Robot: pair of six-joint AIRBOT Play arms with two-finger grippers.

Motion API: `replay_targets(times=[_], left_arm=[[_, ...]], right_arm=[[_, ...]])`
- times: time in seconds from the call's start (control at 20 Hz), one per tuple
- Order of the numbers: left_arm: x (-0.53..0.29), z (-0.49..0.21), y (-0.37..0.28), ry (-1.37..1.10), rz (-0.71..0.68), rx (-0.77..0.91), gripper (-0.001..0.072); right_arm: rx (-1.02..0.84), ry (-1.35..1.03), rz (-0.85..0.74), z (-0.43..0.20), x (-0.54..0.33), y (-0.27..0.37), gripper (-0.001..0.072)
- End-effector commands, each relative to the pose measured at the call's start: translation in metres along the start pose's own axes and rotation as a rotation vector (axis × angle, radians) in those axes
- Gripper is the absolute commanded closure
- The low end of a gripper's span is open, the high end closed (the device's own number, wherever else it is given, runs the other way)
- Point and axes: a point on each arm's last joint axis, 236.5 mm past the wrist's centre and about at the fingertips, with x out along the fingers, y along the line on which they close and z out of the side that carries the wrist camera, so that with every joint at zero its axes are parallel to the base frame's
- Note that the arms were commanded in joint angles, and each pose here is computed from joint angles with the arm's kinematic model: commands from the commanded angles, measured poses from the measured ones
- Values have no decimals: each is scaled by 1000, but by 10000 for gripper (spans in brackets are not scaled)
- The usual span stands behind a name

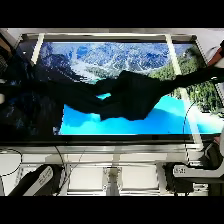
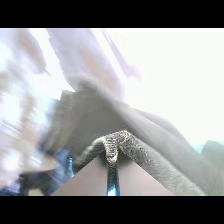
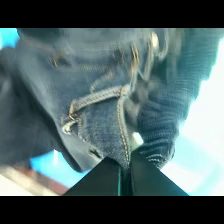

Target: Fold the clothes and pants, and hang the long-sleeved shirts on hangers.

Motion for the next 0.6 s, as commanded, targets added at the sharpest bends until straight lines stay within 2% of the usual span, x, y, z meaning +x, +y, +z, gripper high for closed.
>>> replay_targets(times=[0.0,0.2,0.4,0.5,0.55], left_arm=[[-52,48,33,-62,69,15,684],[-87,79,65,-101,180,62,684],[-91,71,91,-53,252,65,684],[-80,64,99,-20,252,24,684],[-70,59,105,1,251,-53,684]], right_arm=[[89,-274,-58,50,-88,-17,686],[116,-393,-147,64,-138,-46,686],[168,-361,-180,48,-142,-71,686],[243,-340,-164,46,-131,-78,687],[278,-322,-160,46,-122,-82,688]])
